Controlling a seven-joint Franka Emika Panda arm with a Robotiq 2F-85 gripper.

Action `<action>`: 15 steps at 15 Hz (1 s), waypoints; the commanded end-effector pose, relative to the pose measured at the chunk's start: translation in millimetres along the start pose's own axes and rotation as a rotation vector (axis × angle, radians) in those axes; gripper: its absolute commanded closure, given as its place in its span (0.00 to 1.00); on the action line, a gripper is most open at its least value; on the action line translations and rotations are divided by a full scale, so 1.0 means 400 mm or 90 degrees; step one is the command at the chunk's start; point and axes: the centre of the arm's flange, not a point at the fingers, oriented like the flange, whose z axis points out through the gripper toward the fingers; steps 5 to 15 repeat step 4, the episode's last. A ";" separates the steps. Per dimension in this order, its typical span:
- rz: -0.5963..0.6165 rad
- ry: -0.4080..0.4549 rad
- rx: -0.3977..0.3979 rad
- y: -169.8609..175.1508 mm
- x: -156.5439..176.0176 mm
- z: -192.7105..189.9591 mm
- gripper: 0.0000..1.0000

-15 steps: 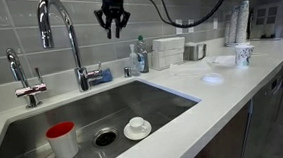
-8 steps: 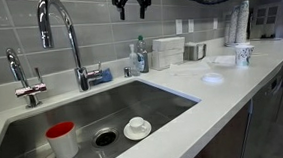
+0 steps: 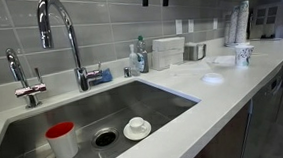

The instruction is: Open the tap faucet

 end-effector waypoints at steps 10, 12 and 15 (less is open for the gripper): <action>-0.005 -0.007 0.000 -0.017 0.004 0.018 0.00; -0.005 -0.007 0.000 -0.017 0.004 0.018 0.00; -0.005 -0.007 0.000 -0.017 0.004 0.018 0.00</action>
